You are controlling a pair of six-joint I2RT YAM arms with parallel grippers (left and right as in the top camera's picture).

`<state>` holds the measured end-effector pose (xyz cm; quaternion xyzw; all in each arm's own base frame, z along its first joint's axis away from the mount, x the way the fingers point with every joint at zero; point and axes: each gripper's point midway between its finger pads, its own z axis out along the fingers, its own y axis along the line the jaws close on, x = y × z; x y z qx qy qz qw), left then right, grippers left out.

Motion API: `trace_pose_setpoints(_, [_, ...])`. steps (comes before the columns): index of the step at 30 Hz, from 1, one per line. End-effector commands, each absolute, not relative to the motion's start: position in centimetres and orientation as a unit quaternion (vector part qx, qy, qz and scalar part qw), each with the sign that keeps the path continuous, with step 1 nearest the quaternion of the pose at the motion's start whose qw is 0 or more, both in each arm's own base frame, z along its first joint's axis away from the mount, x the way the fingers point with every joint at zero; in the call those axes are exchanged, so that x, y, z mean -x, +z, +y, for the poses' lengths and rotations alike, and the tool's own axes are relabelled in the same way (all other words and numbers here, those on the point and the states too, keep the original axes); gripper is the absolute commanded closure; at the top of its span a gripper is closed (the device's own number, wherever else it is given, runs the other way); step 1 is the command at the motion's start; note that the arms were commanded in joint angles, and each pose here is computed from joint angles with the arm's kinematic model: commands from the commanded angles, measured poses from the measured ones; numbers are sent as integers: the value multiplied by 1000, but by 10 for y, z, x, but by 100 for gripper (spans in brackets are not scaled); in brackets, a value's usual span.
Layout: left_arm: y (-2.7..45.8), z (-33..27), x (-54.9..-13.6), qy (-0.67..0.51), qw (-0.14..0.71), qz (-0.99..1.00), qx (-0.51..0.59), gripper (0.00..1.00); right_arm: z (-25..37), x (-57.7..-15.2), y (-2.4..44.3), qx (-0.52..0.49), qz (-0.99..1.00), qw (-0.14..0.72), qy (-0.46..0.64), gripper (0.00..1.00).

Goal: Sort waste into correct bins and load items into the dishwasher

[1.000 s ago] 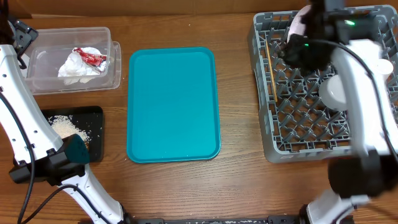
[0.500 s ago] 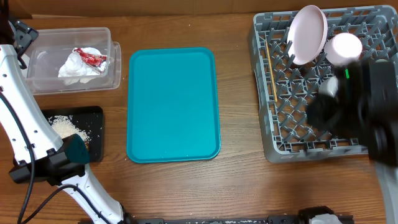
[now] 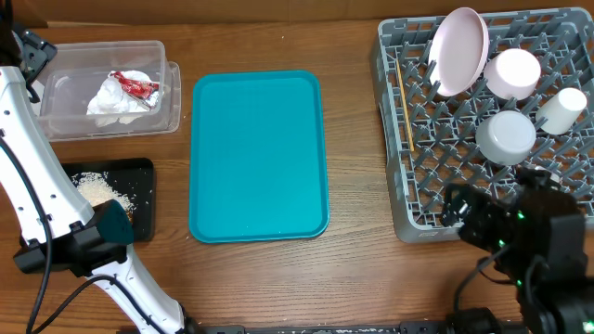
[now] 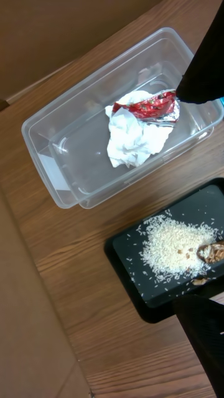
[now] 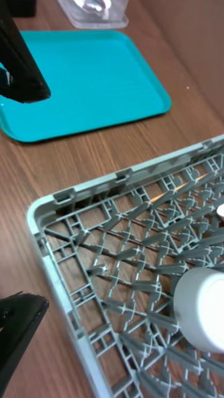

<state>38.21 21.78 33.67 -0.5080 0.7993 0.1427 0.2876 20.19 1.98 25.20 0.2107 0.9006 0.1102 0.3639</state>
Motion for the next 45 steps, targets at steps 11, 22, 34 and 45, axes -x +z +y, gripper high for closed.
trace_pose_setpoints(11, [338, 217, -383, 147, 290, 799, 506, 0, 32, -219, 222, -212, 918, 312, 119, 0])
trace_pose_setpoints(22, [338, 217, -383, 148, 290, 799, 506, 0, 33, -228, 203, -215, 933, 271, 103, 0])
trace_pose_setpoints(34, [338, 217, -383, 148, 290, 799, 506, 0, 35, -242, 200, -209, 911, 332, 124, 0])
trace_pose_setpoints(45, [338, 217, -383, 147, 290, 799, 506, 0, 44, -249, 184, -113, 813, 541, 184, 0])
